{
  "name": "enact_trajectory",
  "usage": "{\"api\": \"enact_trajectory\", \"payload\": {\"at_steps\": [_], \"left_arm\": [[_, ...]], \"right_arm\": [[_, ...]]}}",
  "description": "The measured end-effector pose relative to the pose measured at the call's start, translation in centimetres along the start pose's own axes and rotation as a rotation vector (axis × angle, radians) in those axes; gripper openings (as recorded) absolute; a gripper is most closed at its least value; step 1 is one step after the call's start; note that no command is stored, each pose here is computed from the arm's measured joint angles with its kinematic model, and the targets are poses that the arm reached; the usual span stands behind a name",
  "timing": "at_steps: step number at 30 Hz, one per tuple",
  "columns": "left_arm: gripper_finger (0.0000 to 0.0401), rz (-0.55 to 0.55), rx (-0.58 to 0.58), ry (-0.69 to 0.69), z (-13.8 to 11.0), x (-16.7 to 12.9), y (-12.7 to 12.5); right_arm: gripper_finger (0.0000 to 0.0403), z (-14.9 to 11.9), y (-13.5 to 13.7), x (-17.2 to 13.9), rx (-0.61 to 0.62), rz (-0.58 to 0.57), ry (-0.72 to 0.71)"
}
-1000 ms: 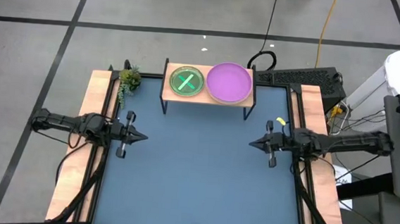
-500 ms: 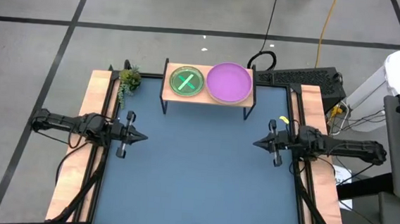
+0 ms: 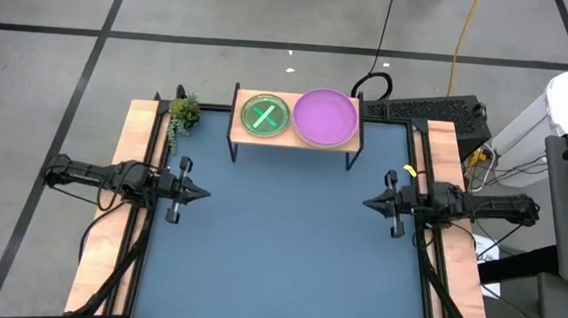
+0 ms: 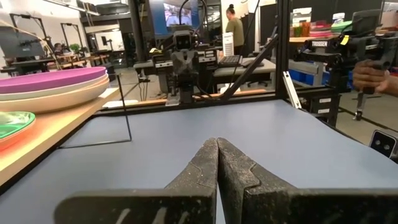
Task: Place and stack plates onto a shelf
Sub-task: Return to Home Position
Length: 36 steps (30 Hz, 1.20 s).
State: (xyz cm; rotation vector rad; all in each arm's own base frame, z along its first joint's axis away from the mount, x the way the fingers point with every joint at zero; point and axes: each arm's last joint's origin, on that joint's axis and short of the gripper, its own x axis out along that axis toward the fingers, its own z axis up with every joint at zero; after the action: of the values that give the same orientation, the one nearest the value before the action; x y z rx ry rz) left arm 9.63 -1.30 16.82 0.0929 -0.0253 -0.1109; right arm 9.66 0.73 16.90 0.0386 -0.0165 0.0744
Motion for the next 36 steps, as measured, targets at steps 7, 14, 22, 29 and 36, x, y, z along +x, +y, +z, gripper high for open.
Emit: {"api": "enact_trajectory", "payload": {"at_steps": [7, 14, 22, 29, 36], "left_arm": [[0.0001, 0.003, -0.003, 0.000, 0.01, 0.00, 0.01], [0.0001, 0.014, 0.001, -0.031, 0.27, 0.00, 0.06], [0.0001, -0.001, 0.014, -0.017, 0.13, 0.01, 0.02], [0.0001, 0.019, -0.005, -0.021, 0.17, 0.01, 0.20], [0.0001, 0.017, 0.035, -0.020, 0.15, 0.01, 0.24]], "right_arm": [[0.0000, 0.00, 0.23, 0.00, -0.014, 0.006, -0.001], [0.0000, 0.00, 0.23, 0.00, -0.008, 0.007, -0.001], [0.0000, 0.08, 0.23, 0.00, -0.020, 0.007, -0.010], [0.0000, 0.10, 0.24, 0.00, -0.022, 0.007, -0.011], [0.0000, 0.11, 0.24, 0.00, -0.022, 0.007, -0.012]]}}
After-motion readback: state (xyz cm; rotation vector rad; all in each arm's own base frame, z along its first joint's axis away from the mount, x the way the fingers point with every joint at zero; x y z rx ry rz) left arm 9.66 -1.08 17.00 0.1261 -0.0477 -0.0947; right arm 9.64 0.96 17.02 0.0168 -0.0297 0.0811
